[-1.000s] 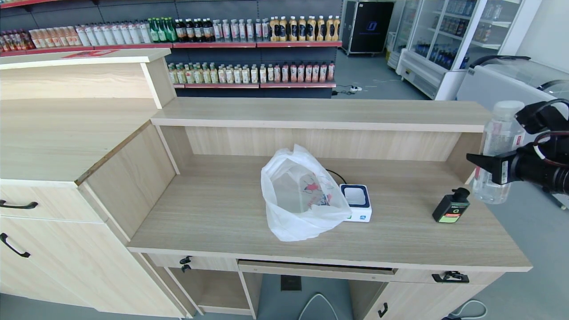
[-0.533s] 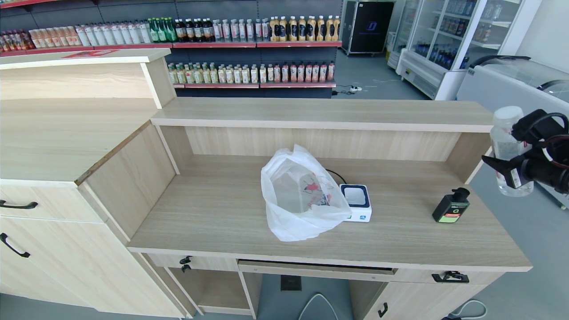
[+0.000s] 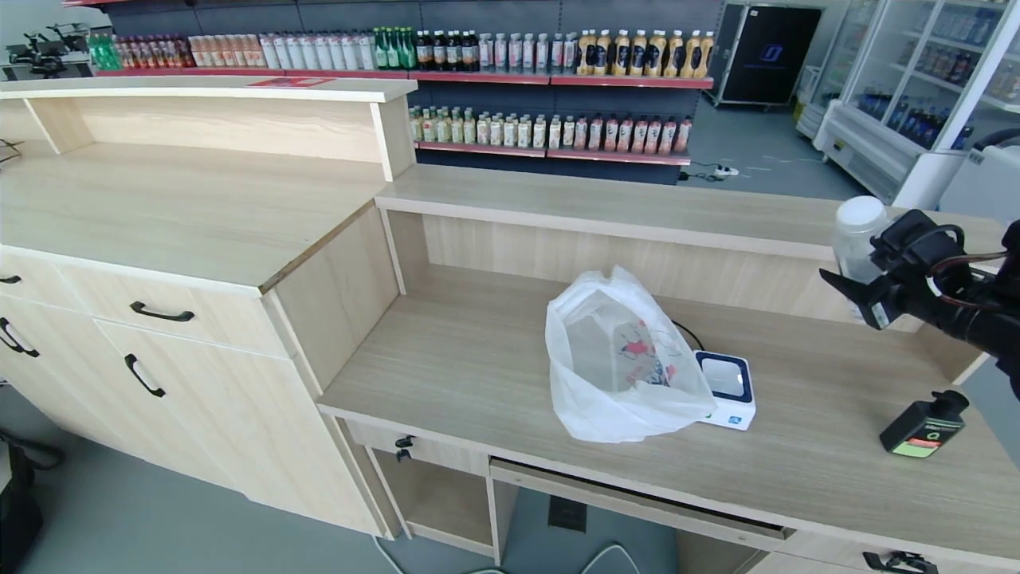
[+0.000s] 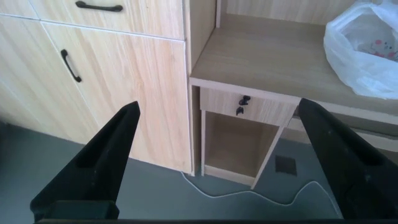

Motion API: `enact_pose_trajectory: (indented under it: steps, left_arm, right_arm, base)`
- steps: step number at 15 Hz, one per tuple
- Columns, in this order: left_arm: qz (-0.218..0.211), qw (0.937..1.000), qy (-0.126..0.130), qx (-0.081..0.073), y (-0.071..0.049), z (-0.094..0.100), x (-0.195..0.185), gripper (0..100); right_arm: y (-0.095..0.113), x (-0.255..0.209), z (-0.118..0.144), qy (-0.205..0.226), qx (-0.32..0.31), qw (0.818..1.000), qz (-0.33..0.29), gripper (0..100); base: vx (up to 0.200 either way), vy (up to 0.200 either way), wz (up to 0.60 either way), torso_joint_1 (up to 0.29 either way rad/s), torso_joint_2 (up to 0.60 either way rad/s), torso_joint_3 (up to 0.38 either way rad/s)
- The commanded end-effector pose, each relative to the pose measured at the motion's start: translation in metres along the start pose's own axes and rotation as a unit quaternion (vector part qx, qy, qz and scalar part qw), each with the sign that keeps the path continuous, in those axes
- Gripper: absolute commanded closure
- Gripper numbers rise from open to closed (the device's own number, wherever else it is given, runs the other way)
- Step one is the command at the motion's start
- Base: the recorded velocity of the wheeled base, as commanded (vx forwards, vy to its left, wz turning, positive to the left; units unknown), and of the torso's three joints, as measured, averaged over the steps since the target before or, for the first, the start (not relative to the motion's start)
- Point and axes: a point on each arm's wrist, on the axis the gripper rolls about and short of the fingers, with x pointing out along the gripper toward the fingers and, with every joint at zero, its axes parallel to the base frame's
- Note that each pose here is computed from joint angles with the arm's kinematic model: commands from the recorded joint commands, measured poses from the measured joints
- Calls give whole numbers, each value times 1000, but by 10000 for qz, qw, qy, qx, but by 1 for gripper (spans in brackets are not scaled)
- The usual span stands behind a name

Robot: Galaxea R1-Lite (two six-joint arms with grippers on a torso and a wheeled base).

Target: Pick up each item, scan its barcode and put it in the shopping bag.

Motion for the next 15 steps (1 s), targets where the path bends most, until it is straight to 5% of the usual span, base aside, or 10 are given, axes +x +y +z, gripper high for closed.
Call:
enact_pose_trajectory:
  steps: [1,3,10,15]
  left_arm:
    - [1,10000,-3,2,0,0,0,0]
    - [1,10000,5,2,0,0,0,0]
    - [1,10000,5,-6,0,0,0,0]
    - [1,10000,-3,2,0,0,0,0]
  right_arm:
    - [4,18,-14,-114,-6,9998,176,100]
    - [9,32,-25,-535,-105,9980,332,100]
    - [36,52,-46,-797,-273,9939,712,100]
    - [67,67,-61,-1500,-476,9838,857,100]
  base:
    - [0,0,0,0,0,0]
    - [0,0,0,0,0,0]
    - [0,0,0,0,0,0]
    - [0,0,0,0,0,0]
